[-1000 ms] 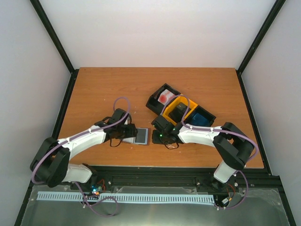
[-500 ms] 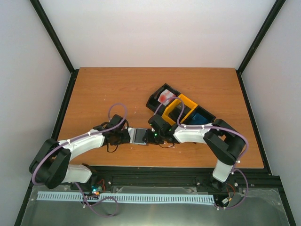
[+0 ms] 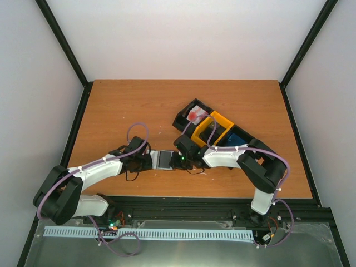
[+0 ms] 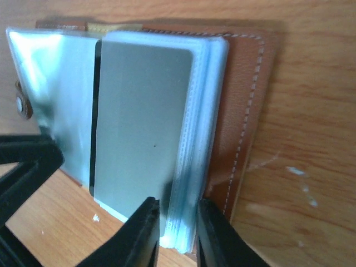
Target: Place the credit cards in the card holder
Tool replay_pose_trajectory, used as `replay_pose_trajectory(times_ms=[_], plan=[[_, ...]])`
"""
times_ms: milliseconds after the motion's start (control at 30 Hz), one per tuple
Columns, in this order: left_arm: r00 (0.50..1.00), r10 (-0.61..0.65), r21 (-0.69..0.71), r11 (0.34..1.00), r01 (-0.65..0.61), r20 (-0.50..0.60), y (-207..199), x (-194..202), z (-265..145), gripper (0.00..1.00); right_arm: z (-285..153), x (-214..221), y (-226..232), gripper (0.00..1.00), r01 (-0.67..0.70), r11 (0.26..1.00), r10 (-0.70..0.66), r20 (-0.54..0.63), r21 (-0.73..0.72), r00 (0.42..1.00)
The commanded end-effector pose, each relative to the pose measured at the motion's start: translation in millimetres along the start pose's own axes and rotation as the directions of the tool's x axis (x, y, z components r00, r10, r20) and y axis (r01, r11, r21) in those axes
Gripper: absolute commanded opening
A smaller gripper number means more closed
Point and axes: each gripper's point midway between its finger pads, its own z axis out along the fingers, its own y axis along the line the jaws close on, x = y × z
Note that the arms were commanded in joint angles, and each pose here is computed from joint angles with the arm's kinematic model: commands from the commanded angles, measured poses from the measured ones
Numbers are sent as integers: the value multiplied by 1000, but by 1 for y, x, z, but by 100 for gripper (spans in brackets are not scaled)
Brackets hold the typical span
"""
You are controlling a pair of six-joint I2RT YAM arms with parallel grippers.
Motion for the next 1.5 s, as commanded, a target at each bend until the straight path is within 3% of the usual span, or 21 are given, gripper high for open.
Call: replay_pose_trajectory(times_ms=[0,167,367,800,1100,1467], plan=[[1000,3,39,999,-2,-25,-5,5,-1,25,-17,-16,5,22,8,998,-14,95,57,995],[1000,11,76,997,-12,10,-17,-6,-12,25,-26,-17,19,26,46,999,-48,101,26,994],[999,27,143,989,-33,45,-36,-19,-23,24,-12,-10,26,18,32,999,-31,52,-28,998],[998,43,126,991,-38,-36,-31,-6,10,16,9,-4,12,18,-12,1000,12,7,16,1000],[997,46,122,992,-39,-56,-27,0,15,14,9,-6,11,25,-29,999,28,10,37,1000],[996,52,124,991,-43,-66,-26,3,18,12,7,3,45,24,-137,966,134,-31,-221,991]])
